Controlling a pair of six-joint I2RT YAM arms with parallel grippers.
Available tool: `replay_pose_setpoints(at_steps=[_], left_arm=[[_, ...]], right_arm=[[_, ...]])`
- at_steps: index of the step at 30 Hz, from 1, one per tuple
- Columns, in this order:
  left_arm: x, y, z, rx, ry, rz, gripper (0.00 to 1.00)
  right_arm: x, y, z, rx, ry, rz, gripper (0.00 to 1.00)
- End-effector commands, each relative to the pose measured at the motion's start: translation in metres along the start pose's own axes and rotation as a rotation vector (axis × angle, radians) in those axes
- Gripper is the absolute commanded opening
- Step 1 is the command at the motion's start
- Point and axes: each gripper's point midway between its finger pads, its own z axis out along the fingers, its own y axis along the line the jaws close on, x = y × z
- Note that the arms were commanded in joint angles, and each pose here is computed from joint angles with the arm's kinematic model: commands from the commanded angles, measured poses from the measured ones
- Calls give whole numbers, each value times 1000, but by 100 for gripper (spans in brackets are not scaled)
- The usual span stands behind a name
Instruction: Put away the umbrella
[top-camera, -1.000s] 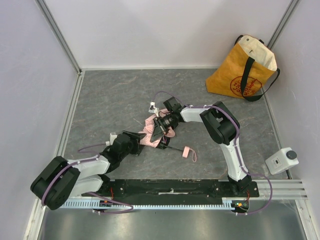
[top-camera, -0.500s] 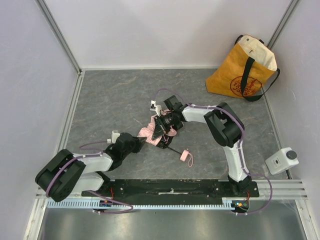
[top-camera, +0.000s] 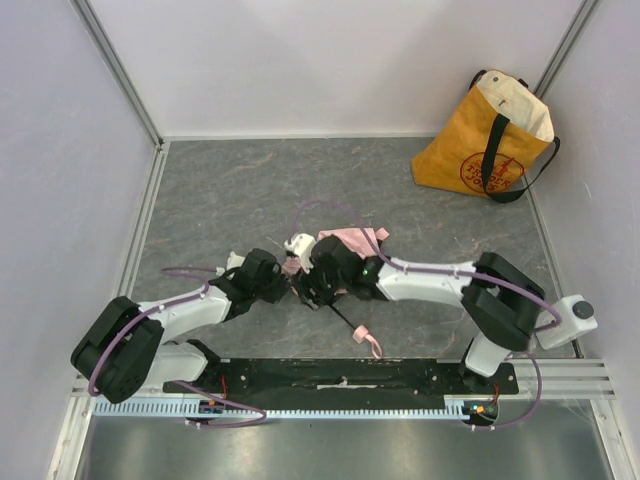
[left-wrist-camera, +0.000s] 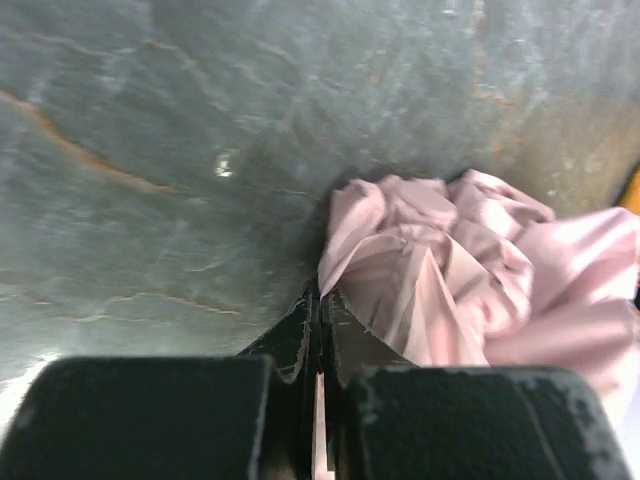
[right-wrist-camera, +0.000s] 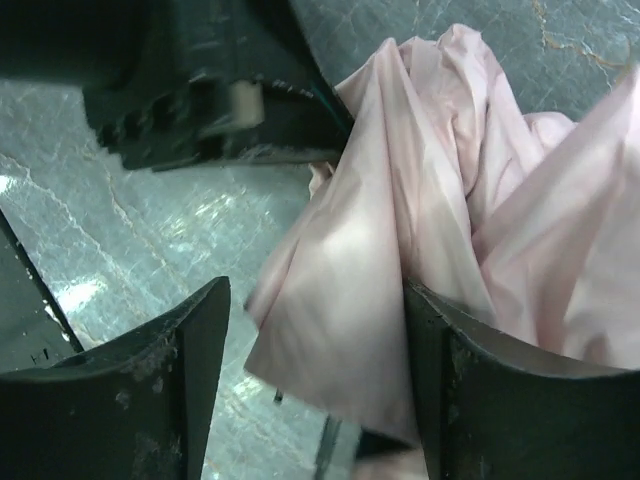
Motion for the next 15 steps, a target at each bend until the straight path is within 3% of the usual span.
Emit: replay_pose_setpoints(at_steps=[1,7,15], left_arm=[[-12,63,-4,-222,-41,106,2],[-8,66,-3,-214,-20,100,2],[-5,60,-9,-173,2,72,2]], right_arm=[[-7,-17,-21,298,-144,-93,76],[-47,-5,-37,337,-193,-127,85],[-19,8,-8,340,-129,-242,85]])
